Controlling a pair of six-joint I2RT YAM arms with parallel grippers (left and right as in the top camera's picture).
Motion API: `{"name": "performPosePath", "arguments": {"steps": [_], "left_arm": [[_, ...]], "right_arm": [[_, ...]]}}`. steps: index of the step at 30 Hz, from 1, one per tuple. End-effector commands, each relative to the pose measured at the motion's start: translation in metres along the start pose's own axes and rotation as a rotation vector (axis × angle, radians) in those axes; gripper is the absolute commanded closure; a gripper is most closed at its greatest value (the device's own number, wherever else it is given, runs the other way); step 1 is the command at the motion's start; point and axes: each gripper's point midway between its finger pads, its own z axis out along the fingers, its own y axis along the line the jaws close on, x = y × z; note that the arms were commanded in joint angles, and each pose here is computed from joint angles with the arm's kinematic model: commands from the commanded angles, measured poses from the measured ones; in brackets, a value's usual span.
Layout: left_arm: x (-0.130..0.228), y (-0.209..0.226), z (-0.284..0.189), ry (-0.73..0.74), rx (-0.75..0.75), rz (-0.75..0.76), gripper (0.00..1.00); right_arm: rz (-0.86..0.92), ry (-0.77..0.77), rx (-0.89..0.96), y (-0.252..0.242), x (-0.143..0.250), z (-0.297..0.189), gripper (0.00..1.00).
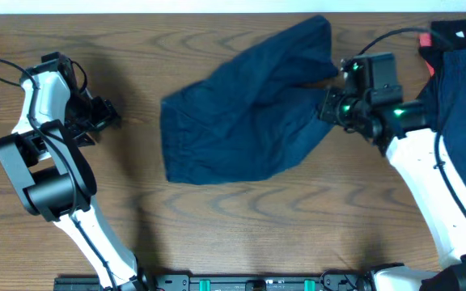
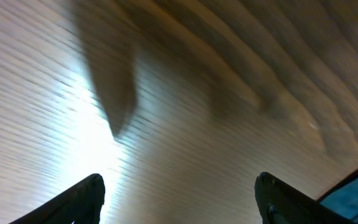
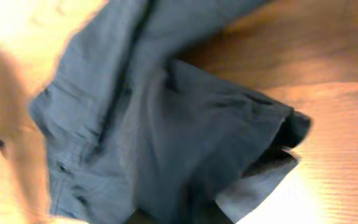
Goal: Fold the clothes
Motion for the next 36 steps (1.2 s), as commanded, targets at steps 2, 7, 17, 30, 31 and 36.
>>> {"name": "performPosePath", "arguments": {"steps": [2, 7, 17, 30, 31, 36], "left_arm": [[0.017, -0.023, 0.007, 0.063, 0.048, 0.037, 0.30], [0.032, -0.038, 0.003, 0.094, 0.035, 0.078, 0.37], [0.061, -0.060, -0.076, -0.015, 0.099, 0.141, 0.87], [0.176, -0.099, -0.100, 0.117, 0.053, 0.401, 0.13], [0.182, -0.097, -0.092, 0.140, 0.042, 0.408, 0.13], [0.206, -0.084, -0.050, 0.232, -0.004, 0.423, 0.13]], "right_arm": [[-0.053, 0.009, 0.023, -0.006, -0.001, -0.008, 0.04], [-0.028, 0.070, 0.143, -0.033, 0.015, -0.010, 0.01], [0.166, 0.143, 0.159, -0.070, 0.022, -0.023, 0.01], [0.250, 0.228, 0.099, -0.107, 0.031, -0.044, 0.01], [0.251, 0.233, 0.120, -0.111, 0.033, -0.045, 0.01], [0.265, 0.282, 0.212, -0.126, 0.049, -0.049, 0.01]]}}
